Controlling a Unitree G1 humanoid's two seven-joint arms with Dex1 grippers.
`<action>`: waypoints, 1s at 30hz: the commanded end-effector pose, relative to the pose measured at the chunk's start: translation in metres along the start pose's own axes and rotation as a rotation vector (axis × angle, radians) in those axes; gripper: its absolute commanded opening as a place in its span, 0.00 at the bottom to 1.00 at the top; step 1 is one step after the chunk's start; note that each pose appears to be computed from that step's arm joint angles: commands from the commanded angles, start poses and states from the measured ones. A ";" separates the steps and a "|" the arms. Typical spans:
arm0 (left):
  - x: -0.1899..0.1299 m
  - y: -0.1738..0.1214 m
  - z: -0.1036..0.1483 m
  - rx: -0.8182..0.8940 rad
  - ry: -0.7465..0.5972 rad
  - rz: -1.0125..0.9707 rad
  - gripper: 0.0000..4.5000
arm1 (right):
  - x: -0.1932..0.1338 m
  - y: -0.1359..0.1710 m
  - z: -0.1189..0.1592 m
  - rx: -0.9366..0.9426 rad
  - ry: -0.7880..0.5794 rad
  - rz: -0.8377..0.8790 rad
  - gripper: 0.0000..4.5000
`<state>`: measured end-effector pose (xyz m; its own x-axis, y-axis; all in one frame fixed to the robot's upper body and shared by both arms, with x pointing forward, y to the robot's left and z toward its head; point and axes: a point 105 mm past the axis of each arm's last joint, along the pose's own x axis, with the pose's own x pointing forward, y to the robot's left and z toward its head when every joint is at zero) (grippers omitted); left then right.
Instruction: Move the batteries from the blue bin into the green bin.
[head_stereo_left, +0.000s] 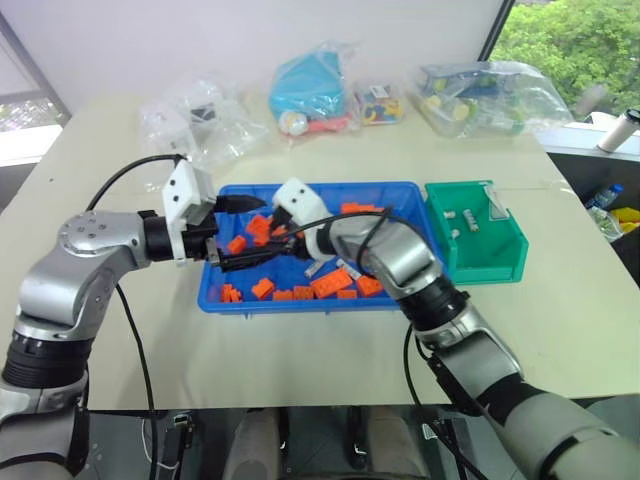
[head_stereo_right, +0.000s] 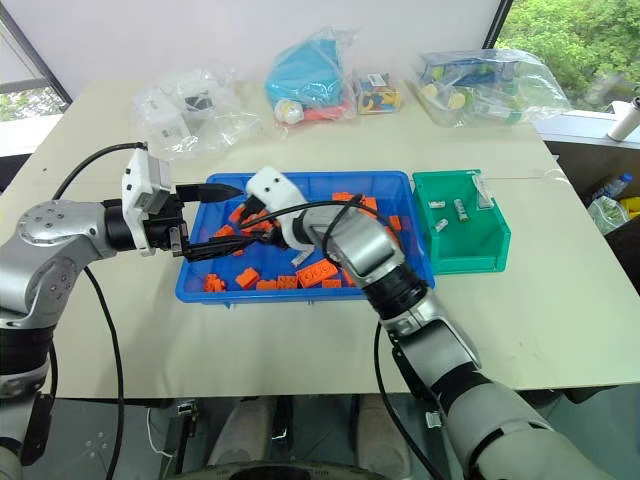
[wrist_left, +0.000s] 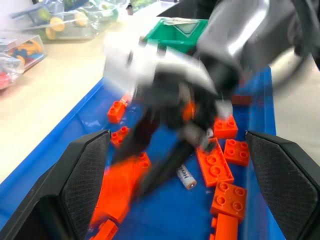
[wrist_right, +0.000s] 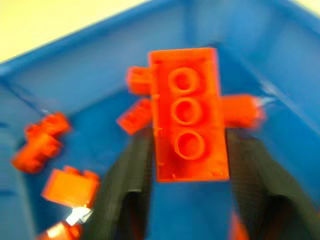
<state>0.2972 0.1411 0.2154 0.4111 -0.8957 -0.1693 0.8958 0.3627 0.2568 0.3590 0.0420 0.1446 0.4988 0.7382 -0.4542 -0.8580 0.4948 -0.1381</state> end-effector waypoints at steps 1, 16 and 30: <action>-0.002 0.000 0.009 0.048 -0.024 0.007 1.00 | -0.011 -0.012 0.021 -0.056 -0.052 -0.032 0.87; -0.002 -0.003 0.002 0.045 -0.018 -0.002 1.00 | -0.060 -0.011 -0.031 0.120 0.076 -0.075 1.00; 0.001 -0.001 0.008 0.060 -0.021 -0.022 1.00 | -0.049 -0.008 -0.065 0.174 0.168 -0.089 1.00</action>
<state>0.2967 0.1395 0.2136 0.3903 -0.9049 -0.1699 0.9014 0.3380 0.2708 0.3340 -0.0288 0.1114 0.5282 0.6085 -0.5922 -0.7670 0.6411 -0.0254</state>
